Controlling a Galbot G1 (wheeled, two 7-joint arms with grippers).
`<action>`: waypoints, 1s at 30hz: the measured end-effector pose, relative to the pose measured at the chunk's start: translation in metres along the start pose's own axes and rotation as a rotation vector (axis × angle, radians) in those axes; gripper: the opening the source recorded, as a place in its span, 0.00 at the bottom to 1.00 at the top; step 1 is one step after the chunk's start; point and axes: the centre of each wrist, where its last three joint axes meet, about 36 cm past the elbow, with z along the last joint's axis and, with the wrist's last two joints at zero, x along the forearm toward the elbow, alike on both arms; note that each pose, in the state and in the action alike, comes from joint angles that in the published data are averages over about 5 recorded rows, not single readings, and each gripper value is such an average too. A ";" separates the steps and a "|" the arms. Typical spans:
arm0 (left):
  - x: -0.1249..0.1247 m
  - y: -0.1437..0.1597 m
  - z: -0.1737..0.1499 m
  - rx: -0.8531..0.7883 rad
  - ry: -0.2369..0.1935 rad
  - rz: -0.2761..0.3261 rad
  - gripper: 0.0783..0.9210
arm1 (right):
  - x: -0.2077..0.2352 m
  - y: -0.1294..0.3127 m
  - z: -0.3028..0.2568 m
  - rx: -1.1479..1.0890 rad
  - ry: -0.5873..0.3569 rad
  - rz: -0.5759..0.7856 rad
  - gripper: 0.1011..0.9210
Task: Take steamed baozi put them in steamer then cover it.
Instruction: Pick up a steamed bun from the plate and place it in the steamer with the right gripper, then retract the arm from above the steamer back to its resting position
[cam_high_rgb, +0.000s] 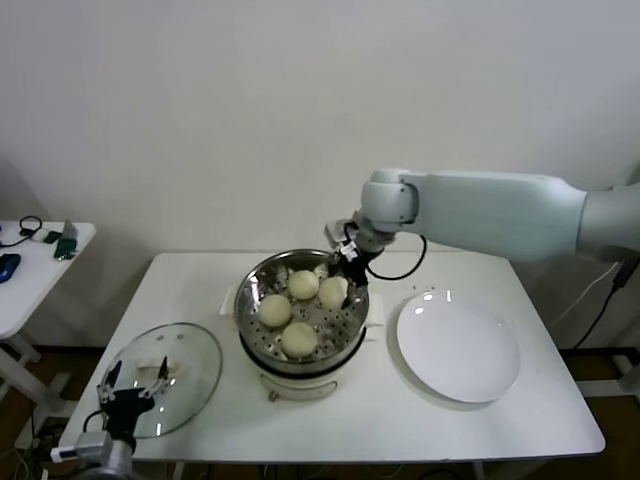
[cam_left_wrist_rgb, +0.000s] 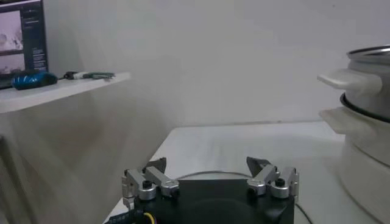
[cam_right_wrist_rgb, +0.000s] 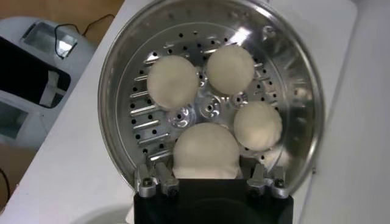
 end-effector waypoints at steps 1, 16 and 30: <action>0.000 0.000 0.000 0.001 0.000 0.000 0.88 | -0.003 0.000 0.000 0.001 0.002 -0.003 0.74; -0.001 0.001 0.002 0.011 -0.002 -0.004 0.88 | -0.030 0.006 -0.001 0.013 0.024 -0.012 0.77; -0.002 0.005 -0.003 0.012 -0.009 -0.008 0.88 | -0.003 0.001 0.012 -0.051 -0.051 -0.022 0.88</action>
